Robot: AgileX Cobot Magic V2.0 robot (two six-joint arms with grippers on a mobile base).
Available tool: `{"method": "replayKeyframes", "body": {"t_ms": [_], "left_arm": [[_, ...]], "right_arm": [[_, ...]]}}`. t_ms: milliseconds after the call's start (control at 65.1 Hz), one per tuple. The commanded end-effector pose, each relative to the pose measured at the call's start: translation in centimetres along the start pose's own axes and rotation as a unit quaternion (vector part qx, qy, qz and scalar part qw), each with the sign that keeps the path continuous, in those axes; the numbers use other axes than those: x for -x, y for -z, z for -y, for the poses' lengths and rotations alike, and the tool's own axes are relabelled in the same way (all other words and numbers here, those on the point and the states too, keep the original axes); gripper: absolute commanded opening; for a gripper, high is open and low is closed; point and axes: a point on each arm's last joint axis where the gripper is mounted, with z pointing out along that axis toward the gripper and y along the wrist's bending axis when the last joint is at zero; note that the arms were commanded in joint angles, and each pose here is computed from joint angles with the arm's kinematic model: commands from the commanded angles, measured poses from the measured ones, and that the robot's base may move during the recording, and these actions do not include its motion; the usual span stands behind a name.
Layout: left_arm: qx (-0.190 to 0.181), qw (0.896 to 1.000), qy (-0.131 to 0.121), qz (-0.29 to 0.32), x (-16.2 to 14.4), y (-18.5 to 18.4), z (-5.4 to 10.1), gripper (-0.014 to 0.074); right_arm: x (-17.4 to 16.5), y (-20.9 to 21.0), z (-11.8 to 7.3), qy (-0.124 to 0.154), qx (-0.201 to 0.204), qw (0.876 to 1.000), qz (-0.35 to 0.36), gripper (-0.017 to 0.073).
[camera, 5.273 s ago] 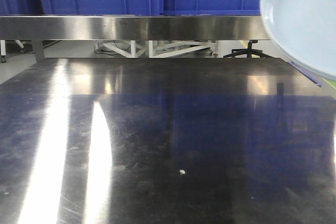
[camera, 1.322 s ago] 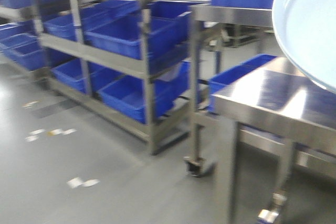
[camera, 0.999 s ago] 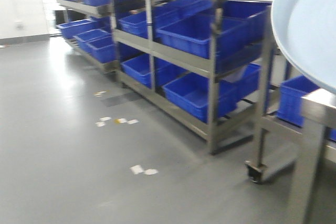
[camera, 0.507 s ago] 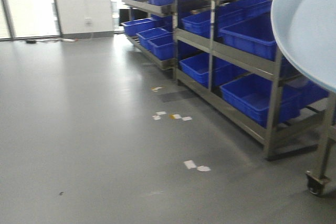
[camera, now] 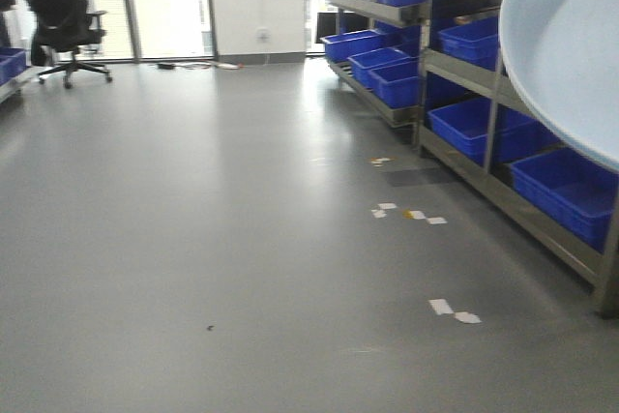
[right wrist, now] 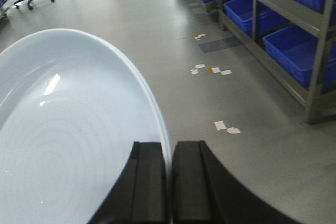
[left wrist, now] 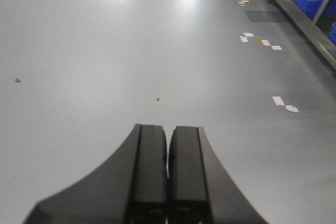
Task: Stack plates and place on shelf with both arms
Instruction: 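Turn the base away from the table holding the stack, then drive the base to the shelf of blue bins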
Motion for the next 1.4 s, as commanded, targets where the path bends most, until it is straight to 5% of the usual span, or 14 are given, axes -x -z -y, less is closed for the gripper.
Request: {"method": "replayKeyframes", "body": {"t_ms": [0, 1383], "left_arm": [[-0.011, 0.999, 0.002, 0.053, 1.62, 0.34, 0.28, 0.0083], [-0.011, 0.999, 0.002, 0.053, 1.62, 0.34, 0.28, 0.0083]], "right_arm": [[1.94, 0.34, -0.37, 0.003, 0.012, 0.998, 0.068, 0.0056], [1.93, 0.33, -0.38, 0.003, 0.013, 0.998, 0.067, 0.0056]]}}
